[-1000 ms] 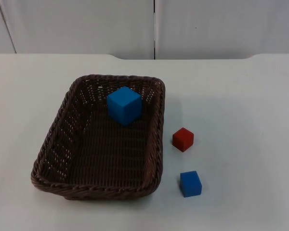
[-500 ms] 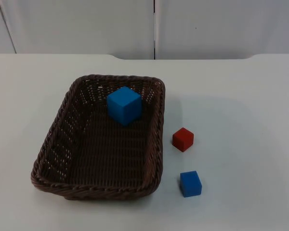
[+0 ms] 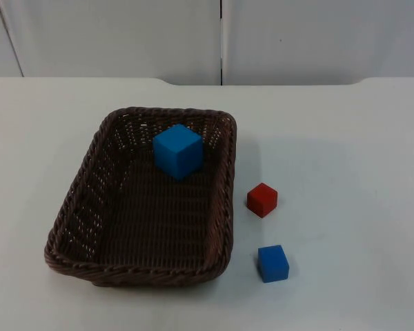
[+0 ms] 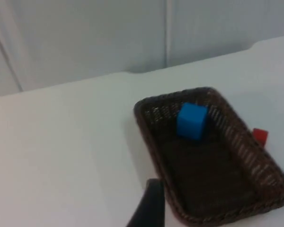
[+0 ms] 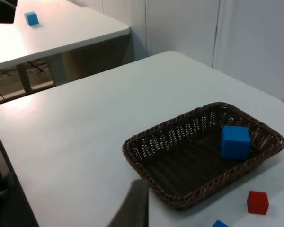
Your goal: Pick up the basket with the left hand and place the largest block into the basket with the right hand.
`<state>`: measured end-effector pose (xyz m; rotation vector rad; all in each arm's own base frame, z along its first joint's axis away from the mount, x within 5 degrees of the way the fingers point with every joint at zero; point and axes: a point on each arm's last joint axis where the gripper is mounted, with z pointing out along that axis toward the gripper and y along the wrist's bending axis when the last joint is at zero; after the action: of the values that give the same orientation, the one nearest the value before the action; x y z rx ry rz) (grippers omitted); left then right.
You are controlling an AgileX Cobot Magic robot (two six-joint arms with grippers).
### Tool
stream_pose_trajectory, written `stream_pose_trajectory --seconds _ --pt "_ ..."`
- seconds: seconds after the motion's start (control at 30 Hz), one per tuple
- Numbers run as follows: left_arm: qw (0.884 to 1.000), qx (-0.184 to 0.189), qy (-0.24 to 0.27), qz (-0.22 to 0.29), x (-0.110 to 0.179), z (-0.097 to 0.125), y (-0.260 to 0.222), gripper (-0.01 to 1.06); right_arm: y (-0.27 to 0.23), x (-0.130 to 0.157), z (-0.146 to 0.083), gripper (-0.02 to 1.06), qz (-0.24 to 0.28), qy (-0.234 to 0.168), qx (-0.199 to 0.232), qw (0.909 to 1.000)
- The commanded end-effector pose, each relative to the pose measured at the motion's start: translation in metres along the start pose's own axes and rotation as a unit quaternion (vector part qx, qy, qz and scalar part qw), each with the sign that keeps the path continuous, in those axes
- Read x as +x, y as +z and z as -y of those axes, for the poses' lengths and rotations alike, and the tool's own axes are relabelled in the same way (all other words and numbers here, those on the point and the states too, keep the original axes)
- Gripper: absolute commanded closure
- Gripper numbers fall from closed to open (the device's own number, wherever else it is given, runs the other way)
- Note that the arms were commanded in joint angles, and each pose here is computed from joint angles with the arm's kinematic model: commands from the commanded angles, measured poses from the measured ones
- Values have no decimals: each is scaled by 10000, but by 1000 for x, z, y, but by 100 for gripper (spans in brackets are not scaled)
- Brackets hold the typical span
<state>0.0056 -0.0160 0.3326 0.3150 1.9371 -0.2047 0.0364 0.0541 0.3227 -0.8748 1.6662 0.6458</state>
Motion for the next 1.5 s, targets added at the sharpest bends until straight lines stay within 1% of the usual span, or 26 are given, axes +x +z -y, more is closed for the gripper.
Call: stream_pose_trajectory --seconds 0.0,0.03,0.13,0.2,0.23,0.27,0.4,0.53,0.57,0.7,0.9,1.0,1.03,1.07,1.1,1.17,1.27,1.33,1.4,1.47 --pt "9997 -244 -86 -40 11 -2 -10 27 -10 4 -2 21 77 -21 -32 10000" --pt "9997 -244 -86 -40 11 -2 -10 27 -10 4 -2 21 77 -21 -32 10000" --pt "9988 -439 -203 102 21 -4 -16 27 -18 7 -3 21 141 -40 -48 9999" --pt "9987 -459 -202 129 30 -4 -15 27 -22 9 -3 21 114 -50 -65 9999" --pt "9987 -459 -202 129 30 -4 -15 27 -22 9 -3 21 114 -50 -65 9999" --pt "9987 -457 -206 98 37 -4 -12 27 -24 11 -4 21 94 -54 -73 9999" --pt "9987 -447 -229 -100 44 -5 -4 27 -28 14 -5 21 -5 -65 -102 9999" --pt "9976 -409 -275 -485 58 -5 8 27 -29 20 -6 21 -292 -55 -155 9994" --pt "9976 -409 -275 -485 58 -5 8 27 -29 20 -6 21 -292 -55 -155 9994" --pt "9976 -409 -275 -485 58 -5 8 27 -31 27 -7 21 -605 -26 -211 9979" --pt "9976 -409 -275 -485 58 -5 8 27 -46 36 -9 21 -656 -54 -259 9975" --pt "9977 -393 -284 -484 58 -5 8 27 -60 44 -9 21 -450 -128 -155 9988" --pt "9977 -393 -284 -484 58 -5 8 27 -62 45 -8 21 -422 -77 -58 9991" --pt "9977 -393 -284 -484 58 -5 8 27 -62 45 -8 21 -422 -77 -58 9991" --pt "9976 -402 -278 -485 58 -5 8 27 -62 45 -6 21 -432 13 30 9991" --pt "9976 -402 -278 -485 58 -5 8 27 -62 48 -3 21 -615 110 173 9979" --pt "9975 -422 -266 -492 58 -5 8 27 -63 51 -3 21 -760 76 229 9968" --pt "9975 -422 -266 -492 58 -5 8 27 -62 56 0 21 -968 108 382 9945" --pt "9975 -421 -267 -500 58 -5 8 27 -60 59 3 21 -1035 175 509 9932" --pt "9975 -421 -267 -500 58 -5 8 26 -60 59 3 21 -1035 175 509 9932"
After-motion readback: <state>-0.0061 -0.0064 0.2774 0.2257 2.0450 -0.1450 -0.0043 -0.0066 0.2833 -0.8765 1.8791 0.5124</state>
